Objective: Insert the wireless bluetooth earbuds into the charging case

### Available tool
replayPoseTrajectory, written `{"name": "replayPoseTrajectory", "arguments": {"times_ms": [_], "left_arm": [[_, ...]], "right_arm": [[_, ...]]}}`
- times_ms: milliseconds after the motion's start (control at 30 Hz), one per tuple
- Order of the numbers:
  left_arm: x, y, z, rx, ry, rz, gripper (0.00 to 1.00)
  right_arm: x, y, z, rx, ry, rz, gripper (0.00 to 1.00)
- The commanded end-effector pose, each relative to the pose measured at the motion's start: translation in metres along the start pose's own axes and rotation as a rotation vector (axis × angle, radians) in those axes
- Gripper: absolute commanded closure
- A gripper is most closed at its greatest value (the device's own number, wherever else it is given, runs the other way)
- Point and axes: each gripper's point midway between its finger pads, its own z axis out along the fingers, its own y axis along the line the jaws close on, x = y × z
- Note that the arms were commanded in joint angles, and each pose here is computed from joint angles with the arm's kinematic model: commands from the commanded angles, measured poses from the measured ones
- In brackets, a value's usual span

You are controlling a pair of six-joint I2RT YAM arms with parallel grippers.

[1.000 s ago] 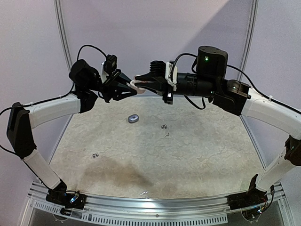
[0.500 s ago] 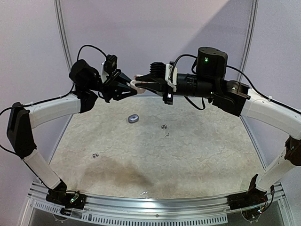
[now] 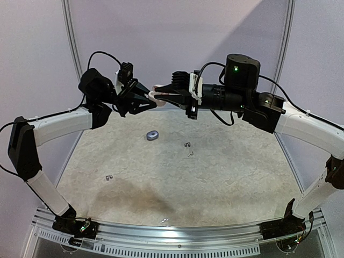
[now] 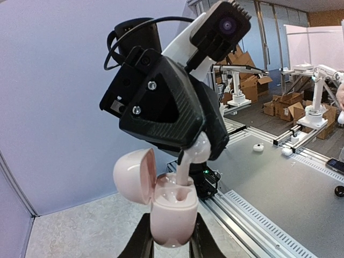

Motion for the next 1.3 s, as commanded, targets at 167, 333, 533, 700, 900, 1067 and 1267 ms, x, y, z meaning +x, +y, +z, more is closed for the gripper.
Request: {"name": "replayPoseTrajectory", "arguments": {"times_ms": [167,333,533,700,900,1067,1267], "left_arm": [[-0.005,-0.001,0.004,0.000,-0.020,0.041,1.00],[-0.004,0.000,0.003,-0.004,-0.022,0.030,1.00],[-0.005,0.000,0.003,-0.006,-0.022,0.030,1.00],[-0.005,0.001,0.003,-0.014,-0.026,0.028,1.00],[-0.005,0.004,0.001,-0.031,-0.034,0.017,1.00],[-0.006,0.006,0.001,-0.045,-0.043,0.025,1.00],[-0.006,0.007,-0.001,-0.056,-0.047,0.020,1.00]], "right_arm": [[0.032,0.011,0.009,-0.022,0.045,0.079,0.91],[0.037,0.010,0.008,0.000,0.048,0.106,0.88],[0.044,0.005,0.007,0.023,0.071,0.111,0.86],[0.042,0.005,0.007,0.025,0.055,0.121,0.85],[0.039,0.004,0.003,0.052,0.025,0.152,0.83],[0.023,-0.009,0.003,0.115,-0.074,0.196,0.85],[0.026,-0.011,0.003,0.150,-0.095,0.255,0.86]]}}
